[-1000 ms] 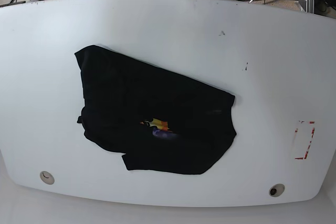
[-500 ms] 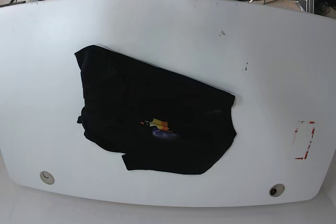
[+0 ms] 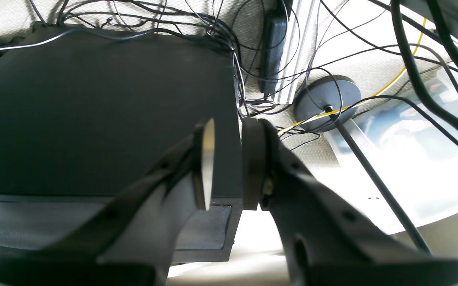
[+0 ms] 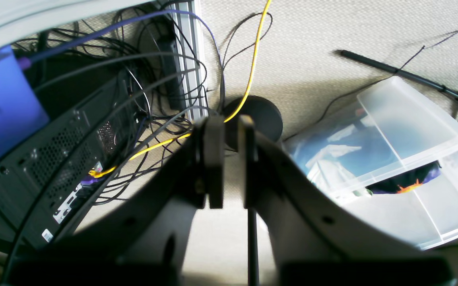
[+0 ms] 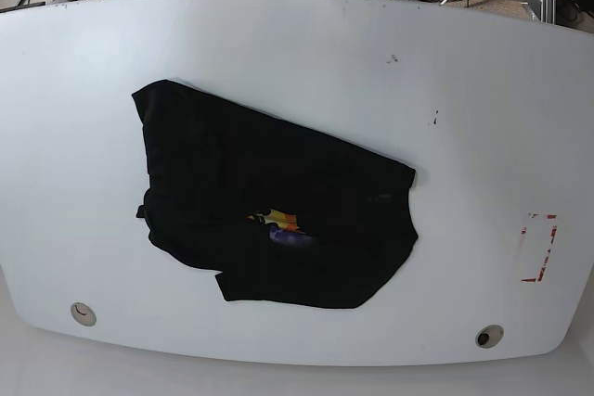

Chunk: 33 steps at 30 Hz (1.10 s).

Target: Layout the t-shirt on the table in an organized manner, then fold the t-shirt properly

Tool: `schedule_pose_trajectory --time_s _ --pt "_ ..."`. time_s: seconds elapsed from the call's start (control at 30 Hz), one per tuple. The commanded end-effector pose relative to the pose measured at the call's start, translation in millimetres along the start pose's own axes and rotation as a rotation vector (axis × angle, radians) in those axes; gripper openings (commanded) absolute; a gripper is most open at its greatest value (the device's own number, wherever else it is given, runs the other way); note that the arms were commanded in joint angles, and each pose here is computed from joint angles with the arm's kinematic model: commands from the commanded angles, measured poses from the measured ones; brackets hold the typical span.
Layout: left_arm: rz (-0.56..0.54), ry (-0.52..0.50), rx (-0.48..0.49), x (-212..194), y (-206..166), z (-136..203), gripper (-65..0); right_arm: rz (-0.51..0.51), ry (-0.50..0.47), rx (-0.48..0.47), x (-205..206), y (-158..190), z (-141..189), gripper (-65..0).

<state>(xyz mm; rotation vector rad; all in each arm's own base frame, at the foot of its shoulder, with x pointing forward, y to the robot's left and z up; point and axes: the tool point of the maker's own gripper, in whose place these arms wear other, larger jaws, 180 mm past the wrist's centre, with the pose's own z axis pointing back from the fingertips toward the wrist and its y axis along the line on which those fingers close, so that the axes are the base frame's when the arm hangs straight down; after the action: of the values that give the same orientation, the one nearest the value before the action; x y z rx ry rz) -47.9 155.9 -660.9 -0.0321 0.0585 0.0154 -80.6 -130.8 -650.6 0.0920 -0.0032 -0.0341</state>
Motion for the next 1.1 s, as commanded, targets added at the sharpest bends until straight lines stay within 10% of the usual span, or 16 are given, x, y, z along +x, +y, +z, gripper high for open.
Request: schedule_pose_trajectory --time_s 0.0,1.07 --pt "-0.002 0.009 0.001 -6.6 1.7 0.3 -54.2 -0.005 0.007 -0.006 -7.3 -3.5 1.6 -59.0" --pt "-0.007 -0.012 -0.001 3.6 2.5 0.4 -53.6 -0.005 -0.026 0.043 20.1 21.0 -5.3 -56.6"
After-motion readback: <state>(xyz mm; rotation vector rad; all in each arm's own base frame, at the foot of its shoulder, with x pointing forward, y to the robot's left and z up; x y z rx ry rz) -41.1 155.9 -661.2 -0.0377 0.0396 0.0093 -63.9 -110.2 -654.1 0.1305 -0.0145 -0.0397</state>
